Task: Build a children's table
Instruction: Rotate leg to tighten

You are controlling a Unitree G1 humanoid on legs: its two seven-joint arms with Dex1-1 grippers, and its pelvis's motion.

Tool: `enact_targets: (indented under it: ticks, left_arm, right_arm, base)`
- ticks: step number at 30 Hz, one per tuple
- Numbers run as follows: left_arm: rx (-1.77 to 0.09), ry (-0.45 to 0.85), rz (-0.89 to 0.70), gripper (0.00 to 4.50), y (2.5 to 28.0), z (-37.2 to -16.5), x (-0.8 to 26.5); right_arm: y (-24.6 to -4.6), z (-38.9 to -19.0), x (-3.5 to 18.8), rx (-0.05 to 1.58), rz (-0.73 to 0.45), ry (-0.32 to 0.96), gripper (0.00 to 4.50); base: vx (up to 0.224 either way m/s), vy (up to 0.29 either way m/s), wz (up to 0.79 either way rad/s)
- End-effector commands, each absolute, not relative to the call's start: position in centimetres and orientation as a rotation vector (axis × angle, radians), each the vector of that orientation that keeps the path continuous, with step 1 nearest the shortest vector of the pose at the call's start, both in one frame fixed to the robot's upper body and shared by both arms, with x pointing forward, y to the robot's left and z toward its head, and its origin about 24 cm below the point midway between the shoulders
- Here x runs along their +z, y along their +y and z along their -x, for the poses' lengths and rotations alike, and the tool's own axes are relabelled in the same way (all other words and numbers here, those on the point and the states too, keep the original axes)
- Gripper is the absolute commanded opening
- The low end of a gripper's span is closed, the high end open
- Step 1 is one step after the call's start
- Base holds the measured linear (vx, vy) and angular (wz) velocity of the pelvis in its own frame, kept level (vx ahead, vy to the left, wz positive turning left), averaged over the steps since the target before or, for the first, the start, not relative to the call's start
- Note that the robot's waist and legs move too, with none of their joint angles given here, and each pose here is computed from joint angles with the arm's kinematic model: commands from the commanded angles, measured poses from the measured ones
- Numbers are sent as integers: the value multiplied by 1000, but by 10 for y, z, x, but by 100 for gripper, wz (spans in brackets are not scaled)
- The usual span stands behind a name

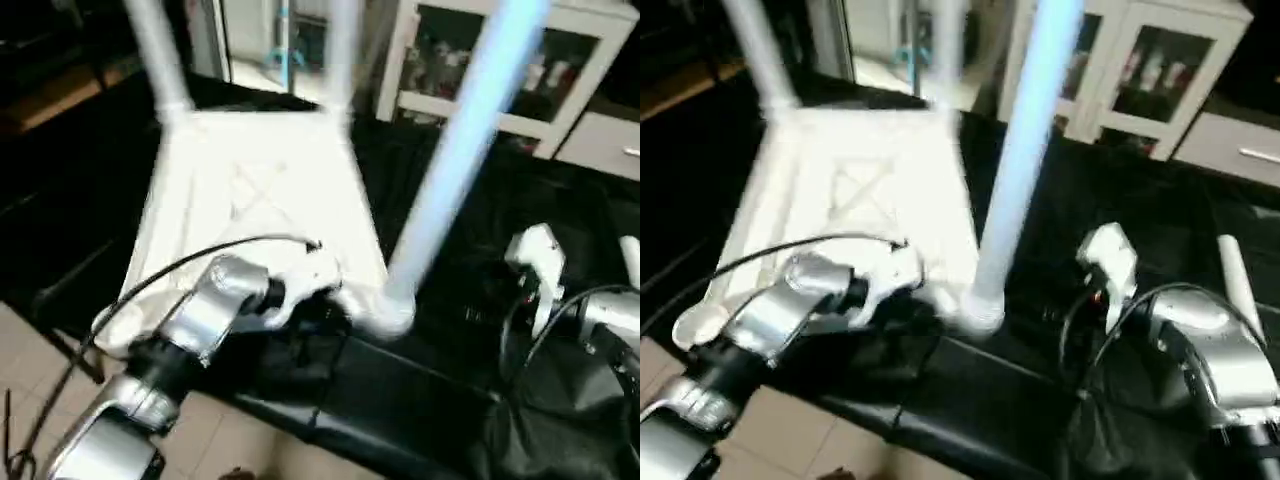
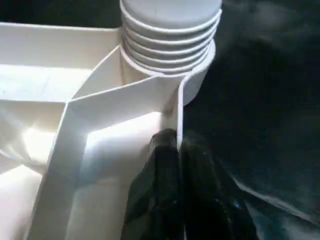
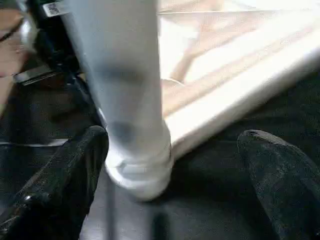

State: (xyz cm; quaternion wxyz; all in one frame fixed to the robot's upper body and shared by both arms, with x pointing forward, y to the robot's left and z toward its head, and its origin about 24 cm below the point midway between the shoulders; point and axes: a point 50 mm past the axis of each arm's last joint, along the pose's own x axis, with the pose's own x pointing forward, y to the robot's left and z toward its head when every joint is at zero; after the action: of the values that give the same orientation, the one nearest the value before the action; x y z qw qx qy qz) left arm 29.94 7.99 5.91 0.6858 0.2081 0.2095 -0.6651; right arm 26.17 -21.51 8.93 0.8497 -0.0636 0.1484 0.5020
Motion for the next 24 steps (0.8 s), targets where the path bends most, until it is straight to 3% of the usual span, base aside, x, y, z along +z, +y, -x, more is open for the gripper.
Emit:
enact_targets:
  ticks: [1,12,24]
  left_arm:
    - [-1618,384,-454,0,61,-291,67]
    - [-1622,370,-487,0,62,-293,70]
    - [-1624,371,-490,0,60,-295,70]
  right_arm:
    - [-209,-261,95,1118,155,307,445]
    - [-199,-260,89,1277,165,359,445]
    - [-188,-259,78,1360,152,395,338]
  base:
    - [0,0,0]
    - [0,0,0]
    - [0,0,0]
